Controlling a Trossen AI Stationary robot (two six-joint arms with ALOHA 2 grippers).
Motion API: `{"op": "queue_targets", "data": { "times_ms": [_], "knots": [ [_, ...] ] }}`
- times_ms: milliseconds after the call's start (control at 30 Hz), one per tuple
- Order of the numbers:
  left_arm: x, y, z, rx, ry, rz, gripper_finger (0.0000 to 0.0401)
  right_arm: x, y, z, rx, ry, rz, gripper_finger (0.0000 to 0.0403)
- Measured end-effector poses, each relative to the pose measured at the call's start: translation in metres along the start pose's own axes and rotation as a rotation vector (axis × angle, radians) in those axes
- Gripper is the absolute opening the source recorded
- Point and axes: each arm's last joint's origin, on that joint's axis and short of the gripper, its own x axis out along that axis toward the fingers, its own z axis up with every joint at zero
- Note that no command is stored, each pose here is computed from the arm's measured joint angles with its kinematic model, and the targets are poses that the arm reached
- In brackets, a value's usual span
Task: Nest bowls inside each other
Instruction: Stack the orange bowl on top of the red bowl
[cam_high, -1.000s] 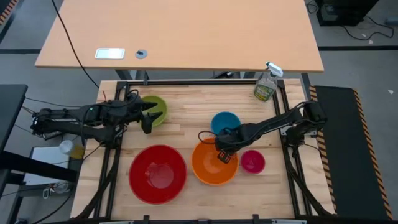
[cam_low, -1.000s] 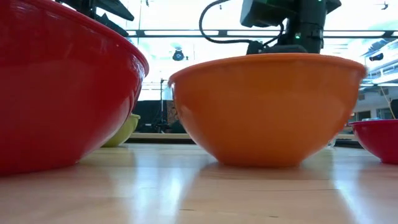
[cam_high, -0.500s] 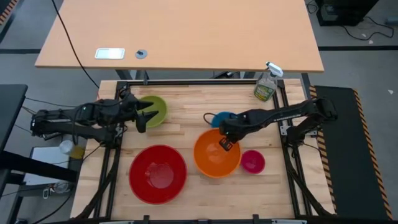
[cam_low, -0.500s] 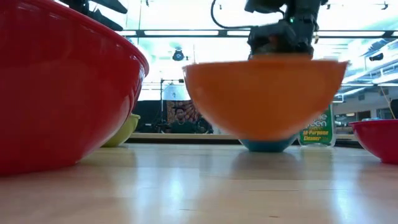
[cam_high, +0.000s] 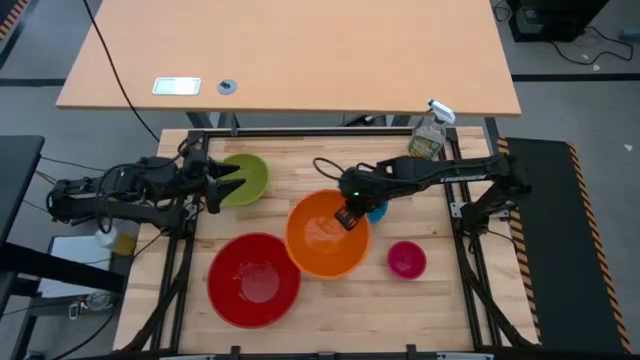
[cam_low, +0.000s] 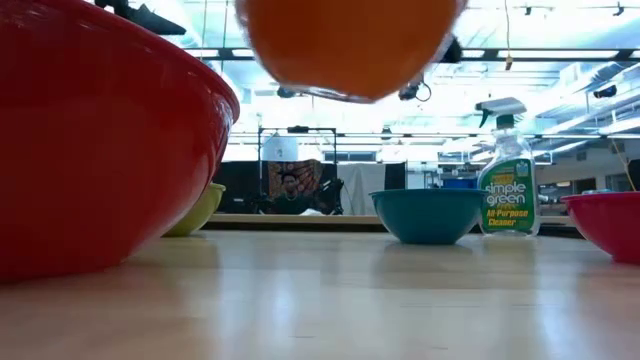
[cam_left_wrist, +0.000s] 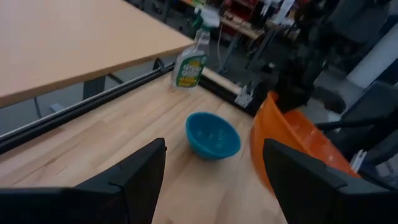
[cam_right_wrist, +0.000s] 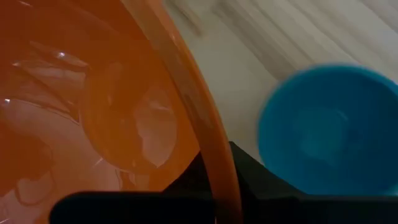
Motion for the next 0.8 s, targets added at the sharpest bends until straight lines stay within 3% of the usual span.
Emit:
{"op": "queue_targets", "data": {
  "times_ms": [433,800],
  "knots": [
    [-0.023,0.000,0.014,0.050,0.097,-0.017,0.0272,0.036,0.080,0.055,-0.098,-0.114,0.153,0.0022],
    [-0.048,-0.006,0.042,0.081,0.023,-0.081,0.0272,0.089,0.124,0.064,-0.201,-0.176,0.350,0.0022]
  ]
}}
